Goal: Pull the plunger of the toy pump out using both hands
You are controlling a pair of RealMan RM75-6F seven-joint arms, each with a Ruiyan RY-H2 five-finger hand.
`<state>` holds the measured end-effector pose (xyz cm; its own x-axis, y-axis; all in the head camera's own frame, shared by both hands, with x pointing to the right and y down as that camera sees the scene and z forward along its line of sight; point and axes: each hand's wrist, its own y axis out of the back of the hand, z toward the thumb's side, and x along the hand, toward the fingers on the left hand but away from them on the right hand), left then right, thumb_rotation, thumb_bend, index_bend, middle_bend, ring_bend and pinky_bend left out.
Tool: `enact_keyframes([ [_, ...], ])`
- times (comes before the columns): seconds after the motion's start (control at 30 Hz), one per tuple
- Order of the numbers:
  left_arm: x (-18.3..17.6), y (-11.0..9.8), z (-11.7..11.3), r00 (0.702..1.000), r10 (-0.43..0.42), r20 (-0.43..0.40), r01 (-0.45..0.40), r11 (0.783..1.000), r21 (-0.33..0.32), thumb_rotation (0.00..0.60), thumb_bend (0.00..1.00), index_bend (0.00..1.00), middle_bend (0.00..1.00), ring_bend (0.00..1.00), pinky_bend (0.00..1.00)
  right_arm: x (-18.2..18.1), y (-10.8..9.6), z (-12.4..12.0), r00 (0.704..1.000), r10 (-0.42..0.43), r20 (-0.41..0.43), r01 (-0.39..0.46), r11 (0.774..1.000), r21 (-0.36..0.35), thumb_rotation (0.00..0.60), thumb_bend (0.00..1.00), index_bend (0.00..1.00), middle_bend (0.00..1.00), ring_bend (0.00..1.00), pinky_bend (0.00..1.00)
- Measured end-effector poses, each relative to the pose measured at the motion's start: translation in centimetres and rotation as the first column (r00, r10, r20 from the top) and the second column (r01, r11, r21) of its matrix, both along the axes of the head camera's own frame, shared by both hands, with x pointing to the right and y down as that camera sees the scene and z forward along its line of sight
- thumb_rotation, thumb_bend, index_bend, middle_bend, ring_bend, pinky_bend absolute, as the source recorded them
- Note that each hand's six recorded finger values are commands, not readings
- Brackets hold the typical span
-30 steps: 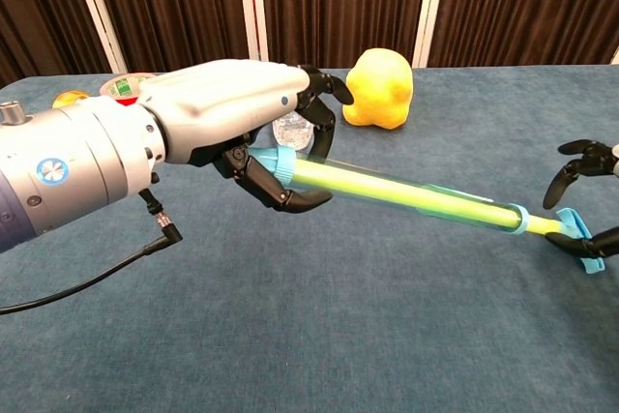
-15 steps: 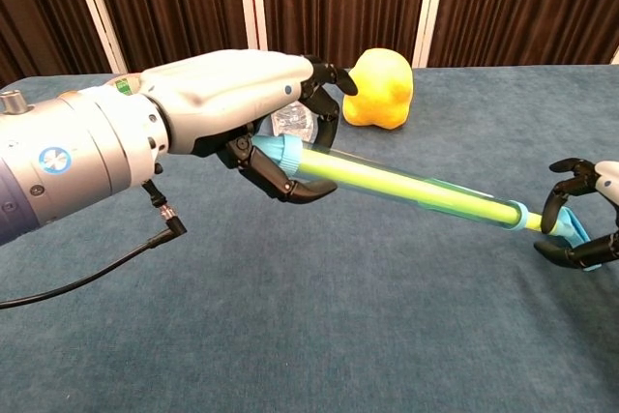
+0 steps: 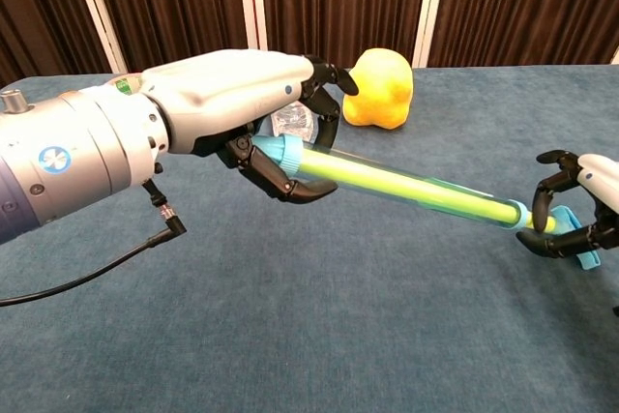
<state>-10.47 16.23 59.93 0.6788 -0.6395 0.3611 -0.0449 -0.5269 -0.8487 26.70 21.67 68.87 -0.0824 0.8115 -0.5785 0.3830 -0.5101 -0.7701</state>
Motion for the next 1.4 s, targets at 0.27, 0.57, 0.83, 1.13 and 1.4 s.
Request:
enact_keyframes([
  [0.27, -0.1, -0.3, -0.3, 1.000, 0.000, -0.002, 0.000, 1.000, 0.009, 0.600, 0.36, 0.60, 0.09, 0.00, 0.09, 1.0, -1.1, -0.3, 0.999, 0.013, -0.038, -0.012, 1.000, 0.026, 0.600, 0.35, 0.32, 0.05, 0.02, 0.03],
  [0.57, -0.1, -0.3, -0.2, 1.000, 0.001, 0.001, -0.001, 1.000, 0.011, 0.600, 0.36, 0.60, 0.09, 0.00, 0.09, 2.2, -0.9, 0.0, 0.998, 0.014, -0.066, -0.014, 1.000, -0.001, 0.600, 0.35, 0.29, 0.04, 0.02, 0.03],
  [0.83, -0.1, -0.4, 0.0, 1.000, -0.005, 0.002, 0.005, 1.000, 0.008, 0.600, 0.36, 0.60, 0.09, 0.00, 0.09, 1.7, 0.2, 0.6, 0.998, -0.004, -0.065, 0.002, 1.000, -0.030, 0.600, 0.35, 0.39, 0.05, 0.02, 0.03],
  [1.13, -0.3, -0.5, -0.2, 1.000, -0.006, -0.001, 0.006, 1.000, 0.009, 0.600, 0.36, 0.60, 0.09, 0.00, 0.09, 1.0, 0.5, 1.4, 0.998, -0.010, -0.061, 0.008, 0.999, -0.036, 0.600, 0.39, 0.48, 0.08, 0.03, 0.03],
  [1.4, -0.5, -0.6, -0.2, 1.000, -0.005, 0.001, 0.005, 1.000, 0.015, 0.600, 0.36, 0.60, 0.09, 0.00, 0.09, 1.4, 0.1, 1.5, 0.998, 0.003, -0.064, -0.005, 1.000, -0.028, 0.600, 0.53, 0.60, 0.12, 0.04, 0.03],
])
